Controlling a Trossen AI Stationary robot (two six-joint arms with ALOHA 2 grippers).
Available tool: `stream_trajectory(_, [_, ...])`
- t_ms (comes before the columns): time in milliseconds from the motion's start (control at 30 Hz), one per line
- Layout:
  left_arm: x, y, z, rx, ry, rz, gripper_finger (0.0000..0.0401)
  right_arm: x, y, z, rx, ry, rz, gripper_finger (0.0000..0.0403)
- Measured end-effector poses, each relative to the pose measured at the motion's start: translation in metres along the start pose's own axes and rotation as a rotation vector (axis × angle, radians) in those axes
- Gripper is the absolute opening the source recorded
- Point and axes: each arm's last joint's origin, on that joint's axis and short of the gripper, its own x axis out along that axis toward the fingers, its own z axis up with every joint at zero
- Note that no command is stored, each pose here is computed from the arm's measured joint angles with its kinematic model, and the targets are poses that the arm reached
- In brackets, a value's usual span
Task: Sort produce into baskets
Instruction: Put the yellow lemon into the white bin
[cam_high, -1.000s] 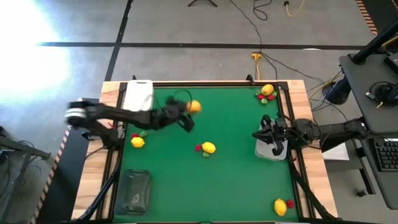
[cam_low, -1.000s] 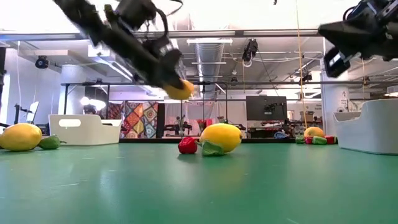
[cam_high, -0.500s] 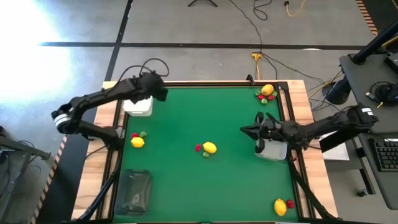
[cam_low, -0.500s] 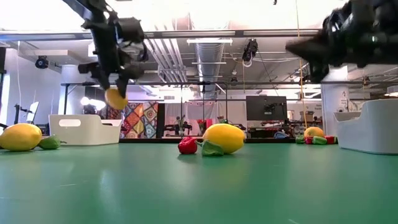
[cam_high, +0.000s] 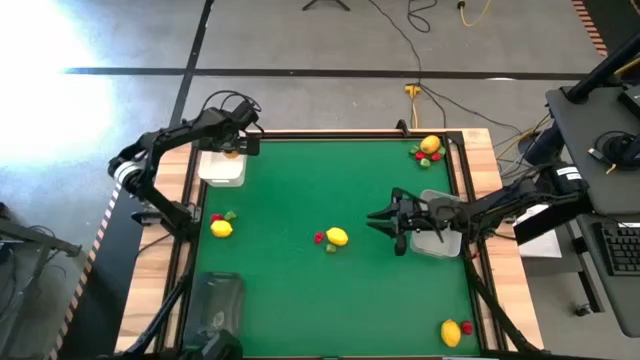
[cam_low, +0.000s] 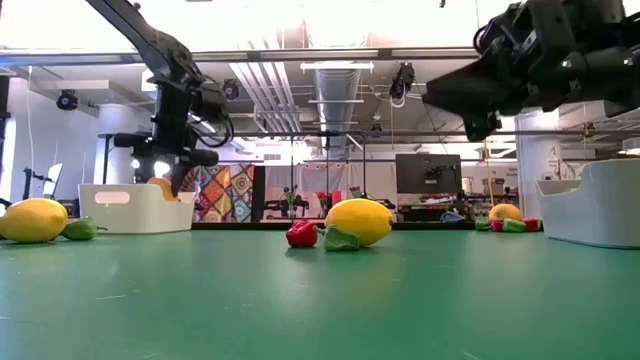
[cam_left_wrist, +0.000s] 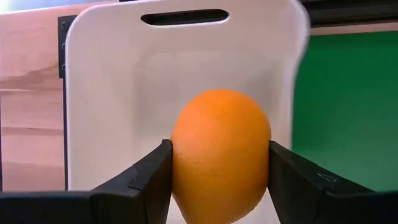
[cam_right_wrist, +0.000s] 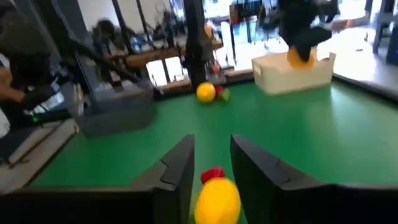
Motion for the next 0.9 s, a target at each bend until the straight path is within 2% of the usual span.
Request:
stream_trajectory(200, [0.013, 0.000, 0.026, -0.003, 0.015, 0.022, 0.0202, 0.016, 0.003, 0.006, -0.003, 0.042, -0.001, 0.0141])
stream_trajectory(433, [0.035, 0.004, 0.045, -0.021, 0.082, 0.079, 0.0249, 0.028, 0.016, 0.010, -0.011, 0.202, 0.009, 0.0167])
stream_trajectory(567, [0.037, 0.004, 0.047, -0.018, 0.098, 0.094, 0.0273, 0.029, 0.023, 0.011, -0.029, 0.232, 0.030, 0.0172])
stream_trajectory(767, [0.021, 0.012, 0.056, -0.023, 0.057, 0.139, 0.0298, 0.029, 0.029, 0.014, -0.067, 0.221, 0.057, 0.0173])
stream_trajectory(900, [-0.022, 0.010, 0.061, 0.036, 0.000, 0.080, 0.0307, 0.027, 0.031, 0.016, -0.112, 0.208, 0.071, 0.0173])
